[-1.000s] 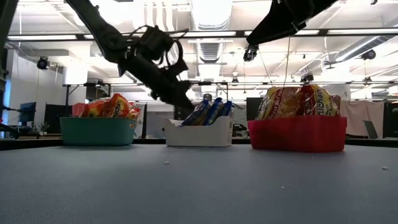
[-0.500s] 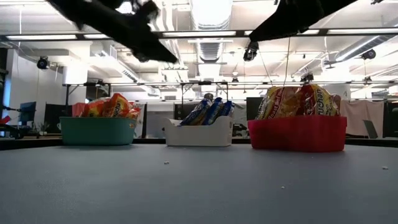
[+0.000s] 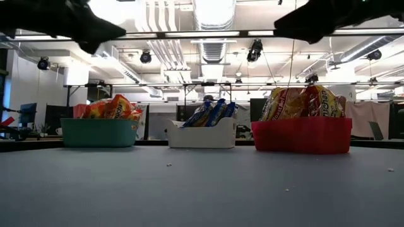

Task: Sort Maruchan noodles
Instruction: Return to Home Position

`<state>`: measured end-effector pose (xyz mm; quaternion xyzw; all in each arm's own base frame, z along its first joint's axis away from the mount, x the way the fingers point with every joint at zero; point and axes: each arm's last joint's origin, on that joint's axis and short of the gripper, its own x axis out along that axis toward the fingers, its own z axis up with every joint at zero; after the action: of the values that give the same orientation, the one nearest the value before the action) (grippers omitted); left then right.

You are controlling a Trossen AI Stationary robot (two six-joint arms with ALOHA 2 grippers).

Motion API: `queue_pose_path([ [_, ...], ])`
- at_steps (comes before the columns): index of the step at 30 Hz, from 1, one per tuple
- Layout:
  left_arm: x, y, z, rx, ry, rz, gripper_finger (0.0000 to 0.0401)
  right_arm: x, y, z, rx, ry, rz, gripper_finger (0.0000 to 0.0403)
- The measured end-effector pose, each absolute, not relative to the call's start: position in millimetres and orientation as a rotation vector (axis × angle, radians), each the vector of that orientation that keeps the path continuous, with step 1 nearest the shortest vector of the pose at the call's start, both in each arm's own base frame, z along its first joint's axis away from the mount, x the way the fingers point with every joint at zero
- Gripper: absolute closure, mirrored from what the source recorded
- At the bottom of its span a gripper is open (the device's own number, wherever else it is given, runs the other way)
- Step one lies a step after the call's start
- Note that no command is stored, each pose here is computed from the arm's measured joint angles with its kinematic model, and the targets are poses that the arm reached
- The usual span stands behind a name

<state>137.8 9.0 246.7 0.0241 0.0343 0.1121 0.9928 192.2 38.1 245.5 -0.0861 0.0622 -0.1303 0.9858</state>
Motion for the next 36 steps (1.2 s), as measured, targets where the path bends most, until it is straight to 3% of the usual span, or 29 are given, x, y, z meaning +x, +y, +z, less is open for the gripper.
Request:
queue_pose_path([
  [10, 99.4, 10.0, 233.2, 0.059, -0.099, 0.296, 0.0401, 165.3, 30.6, 232.5, -0.132, 0.057, -0.267, 0.0156],
  [36, 88.0, 11.0, 190.2, -0.013, -0.007, 0.336, 0.0401, 102.6, 13.1, 214.0, -0.046, -0.219, -0.286, 0.0156],
])
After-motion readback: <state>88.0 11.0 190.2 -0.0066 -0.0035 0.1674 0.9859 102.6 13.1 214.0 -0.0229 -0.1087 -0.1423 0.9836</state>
